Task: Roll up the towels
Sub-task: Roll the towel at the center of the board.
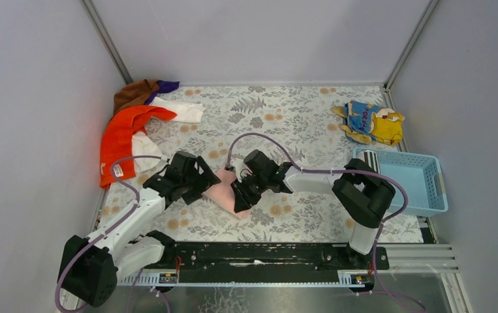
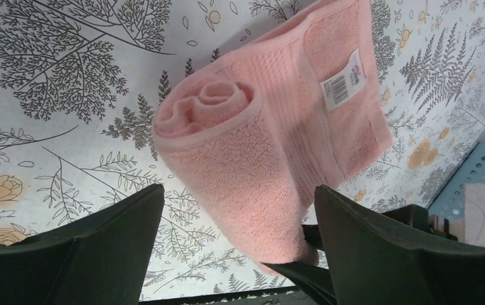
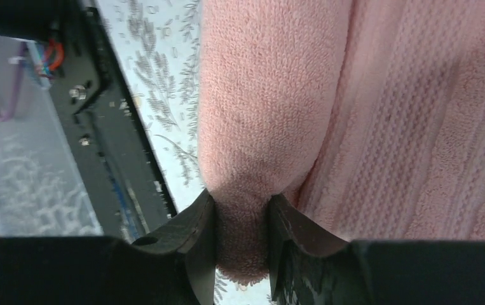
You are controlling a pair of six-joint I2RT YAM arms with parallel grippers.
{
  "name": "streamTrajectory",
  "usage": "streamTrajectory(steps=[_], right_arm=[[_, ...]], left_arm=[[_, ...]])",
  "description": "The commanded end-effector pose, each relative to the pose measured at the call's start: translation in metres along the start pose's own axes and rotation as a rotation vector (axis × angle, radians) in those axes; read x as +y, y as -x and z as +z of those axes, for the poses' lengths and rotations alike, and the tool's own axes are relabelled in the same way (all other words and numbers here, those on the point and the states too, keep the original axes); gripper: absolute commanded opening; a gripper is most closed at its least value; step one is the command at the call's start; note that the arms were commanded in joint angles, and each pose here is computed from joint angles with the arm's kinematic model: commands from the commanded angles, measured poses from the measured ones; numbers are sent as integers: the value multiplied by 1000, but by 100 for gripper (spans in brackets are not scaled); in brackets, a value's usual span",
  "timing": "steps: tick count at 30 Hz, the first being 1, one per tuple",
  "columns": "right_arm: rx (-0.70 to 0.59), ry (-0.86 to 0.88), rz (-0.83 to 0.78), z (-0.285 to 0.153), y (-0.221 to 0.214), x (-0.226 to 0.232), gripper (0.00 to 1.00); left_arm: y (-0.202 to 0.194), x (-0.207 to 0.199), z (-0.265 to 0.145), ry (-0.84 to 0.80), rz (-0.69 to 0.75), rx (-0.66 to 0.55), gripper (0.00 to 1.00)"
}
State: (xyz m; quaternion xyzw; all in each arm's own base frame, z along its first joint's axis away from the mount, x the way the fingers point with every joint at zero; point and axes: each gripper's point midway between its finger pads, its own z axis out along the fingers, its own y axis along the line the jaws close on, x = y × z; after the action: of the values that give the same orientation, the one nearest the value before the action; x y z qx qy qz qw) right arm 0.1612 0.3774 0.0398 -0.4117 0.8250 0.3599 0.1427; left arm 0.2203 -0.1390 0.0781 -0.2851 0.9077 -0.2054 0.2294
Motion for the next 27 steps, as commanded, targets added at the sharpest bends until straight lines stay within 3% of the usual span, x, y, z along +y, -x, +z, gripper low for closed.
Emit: streamTrajectory(steps=[1,12,19,21,27], right_arm=[[172,213,260,3,-50,15,24],[212,265,504,12,-60,-12,26],[190,165,495,10,-63,-32,28],[158,135,463,4,-55,-34,33],[50,-42,288,-22,-24,-31,64]], left_arm=[[-4,14,3,52,1,14,88],[-7,22,20,85,-8,17,83],[-12,38,47,164,25,50,71],[-17,45,53,190,28,68,69],[-27,61,61,236,43,105,66]])
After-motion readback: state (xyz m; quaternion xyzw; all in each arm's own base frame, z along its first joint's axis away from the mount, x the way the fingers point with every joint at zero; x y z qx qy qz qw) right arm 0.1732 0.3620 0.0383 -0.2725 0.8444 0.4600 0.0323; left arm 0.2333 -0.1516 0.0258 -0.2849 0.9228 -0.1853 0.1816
